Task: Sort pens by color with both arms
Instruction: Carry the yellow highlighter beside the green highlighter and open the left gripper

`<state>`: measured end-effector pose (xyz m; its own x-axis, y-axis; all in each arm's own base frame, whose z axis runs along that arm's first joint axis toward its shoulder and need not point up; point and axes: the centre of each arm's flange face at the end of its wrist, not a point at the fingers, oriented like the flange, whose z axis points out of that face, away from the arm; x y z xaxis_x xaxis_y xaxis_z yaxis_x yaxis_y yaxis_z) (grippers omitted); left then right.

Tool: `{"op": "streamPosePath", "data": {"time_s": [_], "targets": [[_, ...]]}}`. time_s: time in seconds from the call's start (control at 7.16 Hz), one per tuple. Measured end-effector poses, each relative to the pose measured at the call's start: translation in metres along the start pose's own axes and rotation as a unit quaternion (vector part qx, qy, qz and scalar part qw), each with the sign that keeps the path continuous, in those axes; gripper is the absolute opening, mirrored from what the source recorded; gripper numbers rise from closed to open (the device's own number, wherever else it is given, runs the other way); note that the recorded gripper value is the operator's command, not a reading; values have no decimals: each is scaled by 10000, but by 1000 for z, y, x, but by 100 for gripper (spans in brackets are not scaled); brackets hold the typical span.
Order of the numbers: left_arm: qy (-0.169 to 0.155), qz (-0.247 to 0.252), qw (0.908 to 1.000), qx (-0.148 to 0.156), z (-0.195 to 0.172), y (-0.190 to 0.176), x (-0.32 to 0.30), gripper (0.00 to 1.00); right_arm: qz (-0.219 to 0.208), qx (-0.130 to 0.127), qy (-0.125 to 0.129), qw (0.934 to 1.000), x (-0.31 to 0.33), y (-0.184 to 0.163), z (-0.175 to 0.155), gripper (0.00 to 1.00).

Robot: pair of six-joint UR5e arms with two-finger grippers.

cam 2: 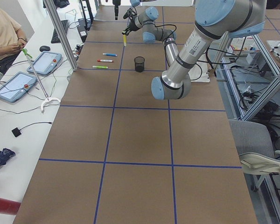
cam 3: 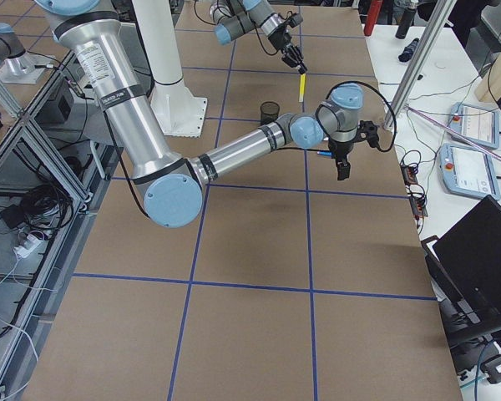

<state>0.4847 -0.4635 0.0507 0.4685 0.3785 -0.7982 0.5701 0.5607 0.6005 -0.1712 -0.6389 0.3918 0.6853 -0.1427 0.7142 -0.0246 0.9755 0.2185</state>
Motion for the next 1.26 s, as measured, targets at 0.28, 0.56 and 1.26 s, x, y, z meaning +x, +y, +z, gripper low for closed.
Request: {"op": "streamPosePath", "data": {"time_s": [0.28,0.56,1.26], "targets": [[-11,-224,9975,677,33,12,-31,4,9,-2,17,10000,3,2,2,100],[-493,-319,9936,966,77,18,-87,12,11,3,31,10000,3,2,2,100],[-1274,-359,9849,1120,141,20,-173,22,53,11,41,10000,2,2,3,100]]}}
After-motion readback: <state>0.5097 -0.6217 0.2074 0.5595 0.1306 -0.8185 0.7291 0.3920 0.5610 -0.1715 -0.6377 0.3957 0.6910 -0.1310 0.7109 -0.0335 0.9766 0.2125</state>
